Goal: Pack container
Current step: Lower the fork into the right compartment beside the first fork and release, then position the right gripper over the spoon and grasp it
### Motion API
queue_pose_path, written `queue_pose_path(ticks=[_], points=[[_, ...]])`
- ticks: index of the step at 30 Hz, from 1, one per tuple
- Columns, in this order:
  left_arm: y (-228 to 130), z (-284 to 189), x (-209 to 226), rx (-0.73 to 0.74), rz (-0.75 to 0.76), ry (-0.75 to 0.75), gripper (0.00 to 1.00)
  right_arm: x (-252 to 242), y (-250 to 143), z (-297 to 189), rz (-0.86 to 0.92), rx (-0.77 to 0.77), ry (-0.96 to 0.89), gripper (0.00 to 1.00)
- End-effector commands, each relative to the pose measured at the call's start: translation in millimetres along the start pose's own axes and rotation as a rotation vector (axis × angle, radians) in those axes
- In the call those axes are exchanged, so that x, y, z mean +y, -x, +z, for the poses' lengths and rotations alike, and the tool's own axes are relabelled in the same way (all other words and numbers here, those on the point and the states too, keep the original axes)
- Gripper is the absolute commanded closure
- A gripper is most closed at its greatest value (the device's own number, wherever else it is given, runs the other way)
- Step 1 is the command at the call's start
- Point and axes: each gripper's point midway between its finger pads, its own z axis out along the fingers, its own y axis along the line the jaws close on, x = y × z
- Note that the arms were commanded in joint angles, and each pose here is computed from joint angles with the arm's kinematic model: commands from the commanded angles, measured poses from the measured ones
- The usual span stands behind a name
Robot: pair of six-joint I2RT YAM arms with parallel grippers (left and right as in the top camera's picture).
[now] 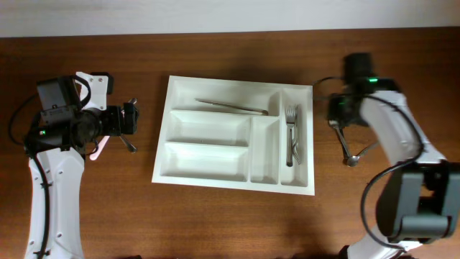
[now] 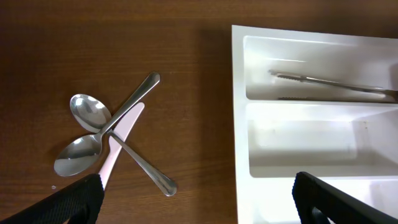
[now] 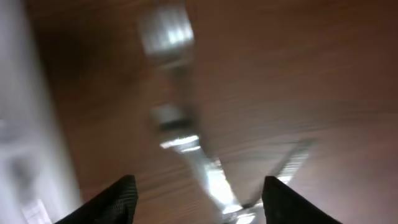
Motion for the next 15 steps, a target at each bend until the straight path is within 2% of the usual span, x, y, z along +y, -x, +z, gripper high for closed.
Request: queue_pose_path(ticks=[1,4,9,15], points=[[6.4,-2.4,-1.5,-0.017,0.019,-0.013,0.01,-41.3,10.3,-6.4,0.024,-0.022,-0.020,0.39],[6.4,-2.4,-1.5,-0.017,0.019,-0.013,0.01,-43.0,7.0,2.5,0.039,0.008,0.080,0.47],[6.4,-2.4,-1.5,-0.017,0.019,-0.013,0.01,-27.3,-2.0,25.1,0.041,0.074,0.165,0.47],[6.4,-2.4,-1.5,-0.017,0.019,-0.013,0.01,-2.1,-19.0,53.4,-0.048,0.158,0.195,0.46]])
